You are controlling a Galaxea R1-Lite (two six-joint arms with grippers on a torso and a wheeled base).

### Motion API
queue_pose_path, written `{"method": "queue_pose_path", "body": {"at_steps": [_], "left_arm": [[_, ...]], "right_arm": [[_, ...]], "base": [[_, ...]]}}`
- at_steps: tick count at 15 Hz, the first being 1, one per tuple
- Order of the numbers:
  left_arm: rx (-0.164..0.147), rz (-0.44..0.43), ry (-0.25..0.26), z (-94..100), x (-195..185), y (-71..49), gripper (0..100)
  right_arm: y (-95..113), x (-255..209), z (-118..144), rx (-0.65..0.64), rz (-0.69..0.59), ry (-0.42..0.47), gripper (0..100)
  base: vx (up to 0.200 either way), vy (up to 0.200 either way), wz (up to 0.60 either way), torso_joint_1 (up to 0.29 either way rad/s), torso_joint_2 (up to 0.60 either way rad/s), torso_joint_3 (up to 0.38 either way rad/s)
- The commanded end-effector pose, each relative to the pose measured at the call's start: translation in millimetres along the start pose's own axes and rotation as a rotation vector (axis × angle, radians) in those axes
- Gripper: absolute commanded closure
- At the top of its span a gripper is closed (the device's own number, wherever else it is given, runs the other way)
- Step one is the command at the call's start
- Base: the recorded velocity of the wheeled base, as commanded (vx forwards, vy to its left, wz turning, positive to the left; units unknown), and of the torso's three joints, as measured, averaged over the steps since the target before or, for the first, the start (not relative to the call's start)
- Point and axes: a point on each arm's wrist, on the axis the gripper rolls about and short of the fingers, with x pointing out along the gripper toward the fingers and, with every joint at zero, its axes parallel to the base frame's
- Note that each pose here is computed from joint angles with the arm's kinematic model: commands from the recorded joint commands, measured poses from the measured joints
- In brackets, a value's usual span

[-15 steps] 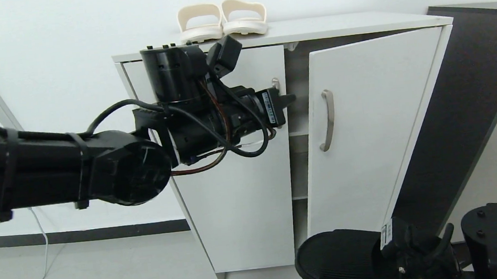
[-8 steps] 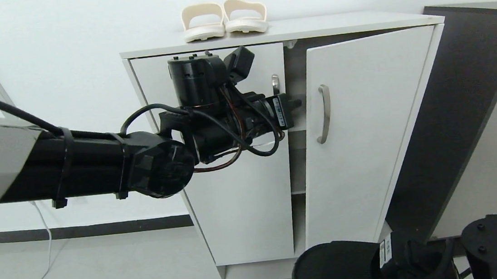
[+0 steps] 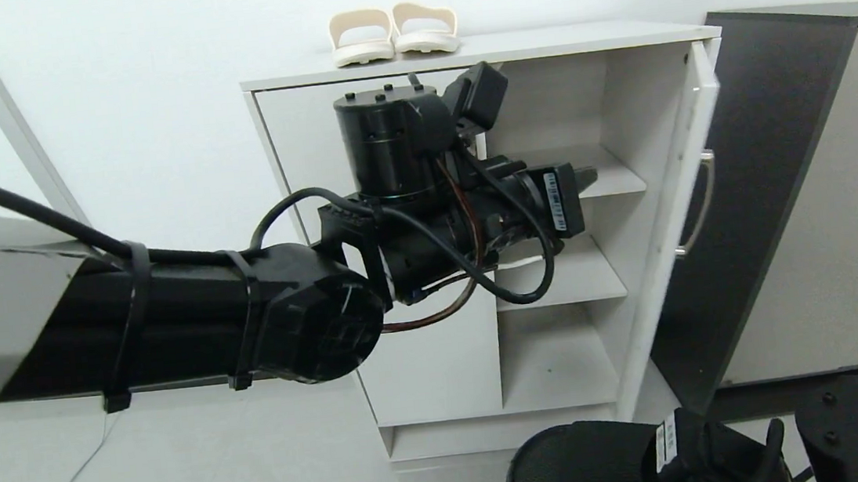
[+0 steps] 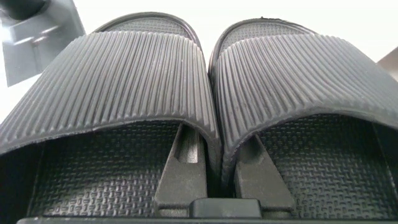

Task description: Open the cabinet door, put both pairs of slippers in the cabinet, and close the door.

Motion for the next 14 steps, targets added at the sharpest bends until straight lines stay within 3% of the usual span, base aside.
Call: {"method": "queue_pose_path", "body": {"at_steps": [1, 4, 6, 7, 9, 10, 12, 14], "left_arm": [[0.005, 0.047, -0.019, 2.6, -9.2, 17.8, 100], [0.014, 0.177, -0.070, 23.2, -48.4, 35.0, 100], [0.024, 0.248, -0.105, 38.0, -83.2, 37.0, 100], [0.030, 0.323, -0.125, 48.8, -120.5, 33.6, 100], [0.043, 0.454, -0.149, 54.8, -191.0, 9.8, 100], [0.063, 0.461, -0.164, 54.3, -218.9, -6.9, 100], [0.135, 0.516, -0.128, 36.6, -299.2, -54.9, 100], [0.124, 0.647, -0.059, 12.4, -349.2, -79.4, 100]], "right_arm": [[0.0, 0.9, -0.2, -0.001, 0.000, 0.002, 100], [-11.3, 3.7, 5.7, 0.026, -0.048, -0.016, 100], [-21.8, 4.5, 7.6, 0.046, -0.089, -0.022, 100], [-27.5, 5.6, 7.4, 0.067, -0.108, -0.021, 100], [-29.7, 5.2, 11.1, 0.069, -0.118, -0.051, 100], [-30.2, 5.0, 13.0, 0.065, -0.122, -0.069, 100], [-35.8, 5.1, 14.7, 0.071, -0.152, -0.081, 100], [-41.3, 4.0, 16.8, 0.078, -0.185, -0.091, 100]], "base": [[0.000, 0.000, 0.00, 0.000, 0.00, 0.000], [0.000, 0.000, 0.00, 0.000, 0.00, 0.000], [0.000, 0.000, 0.00, 0.000, 0.00, 0.000], [0.000, 0.000, 0.00, 0.000, 0.00, 0.000], [0.000, 0.000, 0.00, 0.000, 0.00, 0.000], [0.000, 0.000, 0.00, 0.000, 0.00, 0.000], [0.000, 0.000, 0.00, 0.000, 0.00, 0.000], [0.000, 0.000, 0.00, 0.000, 0.00, 0.000]]}}
